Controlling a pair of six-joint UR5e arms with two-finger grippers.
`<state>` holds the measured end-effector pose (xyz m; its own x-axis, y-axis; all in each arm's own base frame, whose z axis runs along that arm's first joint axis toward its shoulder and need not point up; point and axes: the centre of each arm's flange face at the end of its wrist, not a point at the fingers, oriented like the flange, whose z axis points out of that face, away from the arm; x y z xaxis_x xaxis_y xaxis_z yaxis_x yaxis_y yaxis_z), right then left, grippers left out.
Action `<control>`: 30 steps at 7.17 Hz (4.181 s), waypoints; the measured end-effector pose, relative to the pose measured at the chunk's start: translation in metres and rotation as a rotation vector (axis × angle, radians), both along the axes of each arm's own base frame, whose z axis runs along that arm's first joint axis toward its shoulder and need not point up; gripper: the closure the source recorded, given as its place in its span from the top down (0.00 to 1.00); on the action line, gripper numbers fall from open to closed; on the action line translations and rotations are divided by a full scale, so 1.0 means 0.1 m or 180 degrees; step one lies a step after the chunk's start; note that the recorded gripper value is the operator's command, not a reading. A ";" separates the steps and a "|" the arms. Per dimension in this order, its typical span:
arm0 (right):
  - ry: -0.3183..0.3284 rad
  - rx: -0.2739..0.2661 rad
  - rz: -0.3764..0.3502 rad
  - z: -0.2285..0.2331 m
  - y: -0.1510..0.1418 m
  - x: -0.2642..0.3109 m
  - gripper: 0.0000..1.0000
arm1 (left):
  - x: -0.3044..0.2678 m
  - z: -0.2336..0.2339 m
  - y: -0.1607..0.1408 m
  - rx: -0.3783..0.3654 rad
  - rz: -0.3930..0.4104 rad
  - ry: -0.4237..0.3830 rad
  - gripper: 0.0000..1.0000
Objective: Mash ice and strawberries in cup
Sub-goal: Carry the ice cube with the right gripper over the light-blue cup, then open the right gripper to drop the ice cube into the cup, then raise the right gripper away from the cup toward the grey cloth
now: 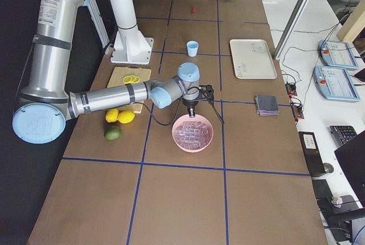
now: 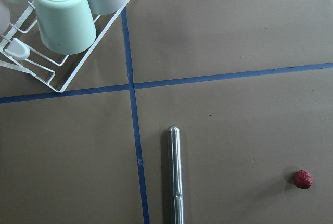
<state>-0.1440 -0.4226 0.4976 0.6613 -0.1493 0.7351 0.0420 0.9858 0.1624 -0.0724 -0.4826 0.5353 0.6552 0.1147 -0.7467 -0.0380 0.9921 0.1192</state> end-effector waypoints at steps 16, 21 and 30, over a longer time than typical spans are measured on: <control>0.0185 -0.0690 0.0544 -3.59 0.18 -4.26 0.03 | 0.02 0.10 0.05 -0.0068 0.0009 0.0007 1.00; 0.0173 -0.0686 0.0534 -3.57 0.20 -4.33 0.87 | 0.02 0.13 0.04 -0.0083 0.0010 0.0007 1.00; 0.0008 -0.0626 0.0589 -3.73 0.14 -4.02 0.99 | 0.20 -0.13 -0.01 0.0002 -0.0060 -0.0012 1.00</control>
<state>-0.5459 -0.4084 0.1242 0.6658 0.1198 0.7364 -0.1417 0.9894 -0.0329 -0.0525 -0.4832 0.5220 0.6601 0.1029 -0.7441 -0.0197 0.9926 0.1197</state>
